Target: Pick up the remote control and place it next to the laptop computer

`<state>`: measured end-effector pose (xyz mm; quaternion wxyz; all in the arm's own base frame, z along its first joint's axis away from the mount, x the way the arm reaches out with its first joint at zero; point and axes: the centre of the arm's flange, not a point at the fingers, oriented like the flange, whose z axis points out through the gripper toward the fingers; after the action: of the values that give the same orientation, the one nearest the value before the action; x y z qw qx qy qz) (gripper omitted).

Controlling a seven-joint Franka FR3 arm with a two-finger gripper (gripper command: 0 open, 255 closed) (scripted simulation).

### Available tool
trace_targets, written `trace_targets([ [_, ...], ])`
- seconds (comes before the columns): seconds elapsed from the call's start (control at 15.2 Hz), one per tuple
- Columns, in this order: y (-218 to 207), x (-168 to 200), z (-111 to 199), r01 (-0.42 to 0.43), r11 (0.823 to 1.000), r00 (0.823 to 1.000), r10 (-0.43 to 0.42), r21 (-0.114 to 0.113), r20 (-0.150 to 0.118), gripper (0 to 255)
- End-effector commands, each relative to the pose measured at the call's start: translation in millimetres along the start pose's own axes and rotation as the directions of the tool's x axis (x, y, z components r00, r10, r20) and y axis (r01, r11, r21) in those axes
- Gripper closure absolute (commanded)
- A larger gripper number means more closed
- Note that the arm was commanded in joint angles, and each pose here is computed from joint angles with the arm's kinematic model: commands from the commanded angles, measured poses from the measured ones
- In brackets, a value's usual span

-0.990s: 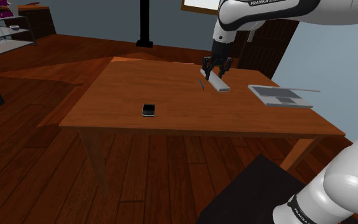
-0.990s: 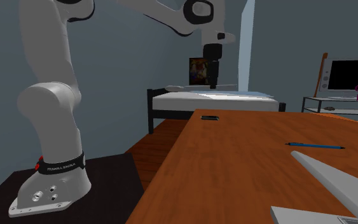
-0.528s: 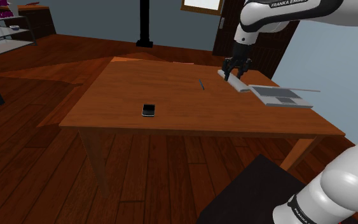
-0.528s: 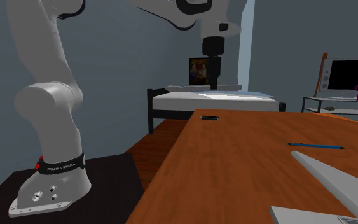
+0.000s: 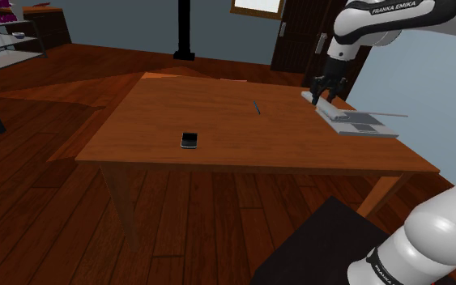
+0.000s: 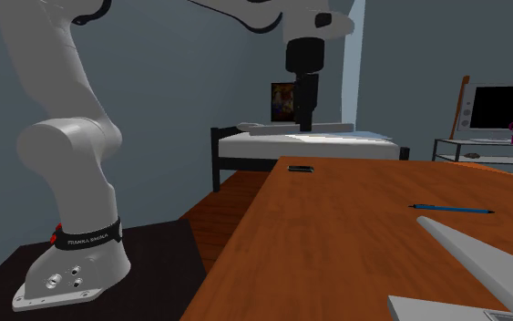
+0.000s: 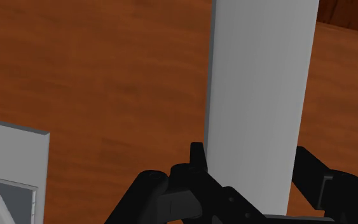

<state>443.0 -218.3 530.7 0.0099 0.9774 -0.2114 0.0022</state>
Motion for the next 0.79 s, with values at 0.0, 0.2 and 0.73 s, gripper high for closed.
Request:
trace_targets([
  [0.0,24.8,-4.7,0.6,0.001,1.000,1.000,-0.001,0.000,-0.001,255],
  [0.2,63.8,-11.6,1.2,0.001,1.000,1.000,-0.001,0.000,-0.001,255],
  [0.73,167.8,-30.1,2.9,0.001,1.000,1.000,-0.001,0.000,-0.001,255],
])
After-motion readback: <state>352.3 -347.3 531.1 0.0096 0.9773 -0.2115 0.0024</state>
